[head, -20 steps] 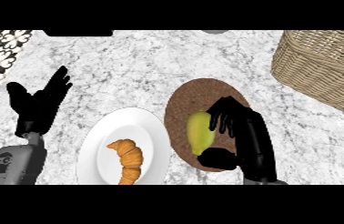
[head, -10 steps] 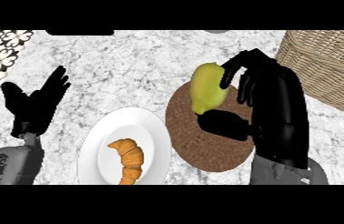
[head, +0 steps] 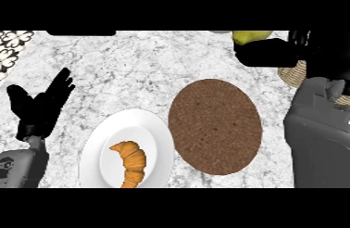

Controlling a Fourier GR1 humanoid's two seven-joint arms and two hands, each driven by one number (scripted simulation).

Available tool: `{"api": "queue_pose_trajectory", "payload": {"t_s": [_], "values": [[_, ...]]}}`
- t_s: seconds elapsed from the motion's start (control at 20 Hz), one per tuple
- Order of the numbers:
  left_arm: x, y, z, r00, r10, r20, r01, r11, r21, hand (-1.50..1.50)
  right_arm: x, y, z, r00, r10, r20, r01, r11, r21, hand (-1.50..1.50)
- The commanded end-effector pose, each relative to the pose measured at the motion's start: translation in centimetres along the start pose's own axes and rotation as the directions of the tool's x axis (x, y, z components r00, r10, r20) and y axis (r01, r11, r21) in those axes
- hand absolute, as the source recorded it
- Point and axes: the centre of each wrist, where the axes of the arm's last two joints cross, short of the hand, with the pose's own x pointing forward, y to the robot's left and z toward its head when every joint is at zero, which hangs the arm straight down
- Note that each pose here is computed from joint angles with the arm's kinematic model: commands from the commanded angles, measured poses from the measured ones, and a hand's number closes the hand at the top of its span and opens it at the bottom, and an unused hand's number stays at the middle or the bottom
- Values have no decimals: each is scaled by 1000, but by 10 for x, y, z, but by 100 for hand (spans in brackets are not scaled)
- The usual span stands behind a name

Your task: Pick the lemon from the placemat and place it in the basket

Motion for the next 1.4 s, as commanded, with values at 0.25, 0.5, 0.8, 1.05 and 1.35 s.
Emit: {"api": "queue_pose_trajectory", "payload": {"t_s": [0.25,0.5,0.8,1.05,1.35], "values": [[-6,7,-8,1000,2,-18,-2,1000,6,0,-33,-19,-72,978,172,-115,-188,972,-142,150],[-3,14,-1,1000,-22,14,22,1000,-7,0,-82,-41,-99,978,146,-147,-169,973,-156,150],[-11,15,8,1000,-9,21,8,1000,15,0,-128,-54,-124,968,194,-159,-216,968,-132,150],[-1,10,2,1000,6,0,-6,1000,-24,0,-181,-53,-127,980,122,-158,-146,977,-154,150],[11,0,-1,1000,8,19,-8,1000,-7,0,-211,-46,-127,949,118,-291,-215,920,-329,150]]}}
